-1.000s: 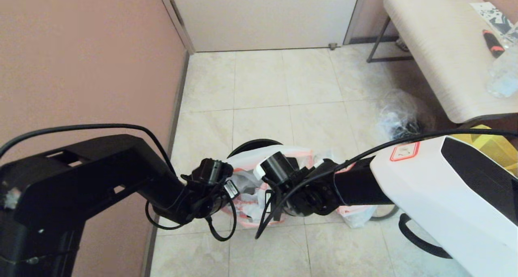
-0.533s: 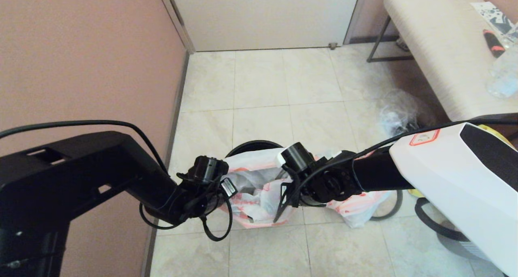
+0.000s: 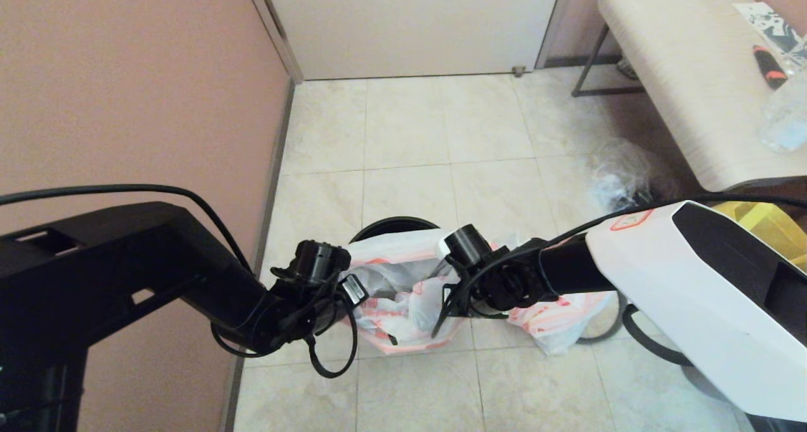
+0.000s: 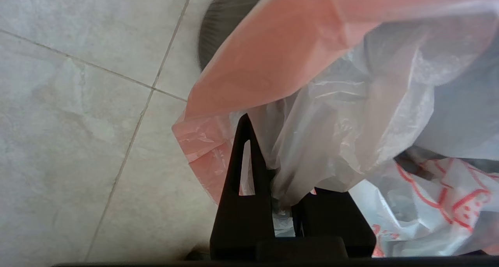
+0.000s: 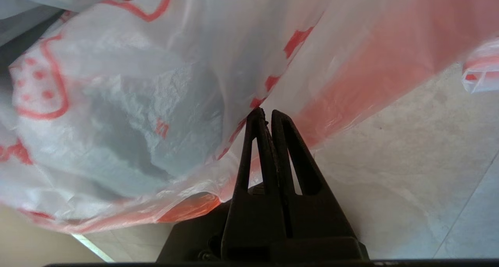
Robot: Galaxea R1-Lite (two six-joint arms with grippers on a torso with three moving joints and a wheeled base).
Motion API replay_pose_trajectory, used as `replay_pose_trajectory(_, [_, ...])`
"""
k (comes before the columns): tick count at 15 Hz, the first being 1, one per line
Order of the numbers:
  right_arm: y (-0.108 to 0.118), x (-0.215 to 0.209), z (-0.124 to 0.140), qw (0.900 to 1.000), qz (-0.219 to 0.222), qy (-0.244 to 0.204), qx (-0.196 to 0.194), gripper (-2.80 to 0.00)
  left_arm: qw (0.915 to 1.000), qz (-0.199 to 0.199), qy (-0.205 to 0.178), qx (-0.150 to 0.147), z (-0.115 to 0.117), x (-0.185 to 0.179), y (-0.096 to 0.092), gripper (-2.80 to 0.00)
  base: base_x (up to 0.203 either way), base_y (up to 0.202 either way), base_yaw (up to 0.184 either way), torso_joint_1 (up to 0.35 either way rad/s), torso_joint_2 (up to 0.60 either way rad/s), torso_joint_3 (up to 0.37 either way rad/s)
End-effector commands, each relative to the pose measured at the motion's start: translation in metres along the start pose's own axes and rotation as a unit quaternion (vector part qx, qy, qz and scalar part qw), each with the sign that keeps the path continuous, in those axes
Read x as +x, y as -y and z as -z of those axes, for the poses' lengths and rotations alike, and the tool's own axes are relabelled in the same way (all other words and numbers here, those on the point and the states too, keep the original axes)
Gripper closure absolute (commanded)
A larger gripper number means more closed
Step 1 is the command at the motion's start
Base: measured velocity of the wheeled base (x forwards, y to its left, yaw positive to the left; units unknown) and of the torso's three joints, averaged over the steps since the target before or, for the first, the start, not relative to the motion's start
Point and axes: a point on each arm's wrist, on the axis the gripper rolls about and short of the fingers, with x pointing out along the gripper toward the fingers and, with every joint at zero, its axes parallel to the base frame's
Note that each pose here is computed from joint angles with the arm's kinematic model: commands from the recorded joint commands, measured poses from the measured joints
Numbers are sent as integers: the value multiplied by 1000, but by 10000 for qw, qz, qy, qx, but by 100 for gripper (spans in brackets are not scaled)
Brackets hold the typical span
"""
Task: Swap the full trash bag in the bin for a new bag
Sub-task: Put the new garbage bag on the trash can
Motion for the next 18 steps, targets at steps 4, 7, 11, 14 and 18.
replay_pose_trajectory(4, [4, 28, -11, 9999, 54, 103, 125, 0, 9995, -144, -140, 261, 10, 15, -8, 0, 0, 0, 0, 0, 0, 0])
replay_pose_trajectory(7, [10, 39, -36, 9988, -25, 451, 186, 0, 9981, 11, -367, 493, 17, 18, -7, 0, 0, 0, 0, 0, 0, 0])
replay_pose_trajectory(11, [34, 60, -57, 9955, -27, 936, 140, 0, 9955, 43, -582, 741, 26, 19, -7, 0, 0, 0, 0, 0, 0, 0])
replay_pose_trajectory(14, [42, 56, -77, 9882, -380, 1440, 353, 0, 9932, 120, -855, 776, 29, 17, -7, 0, 0, 0, 0, 0, 0, 0])
replay_pose_trajectory(18, [39, 32, -93, 9808, -607, 1800, 435, 0, 9902, 114, -1015, 952, 32, 17, -8, 0, 0, 0, 0, 0, 0, 0])
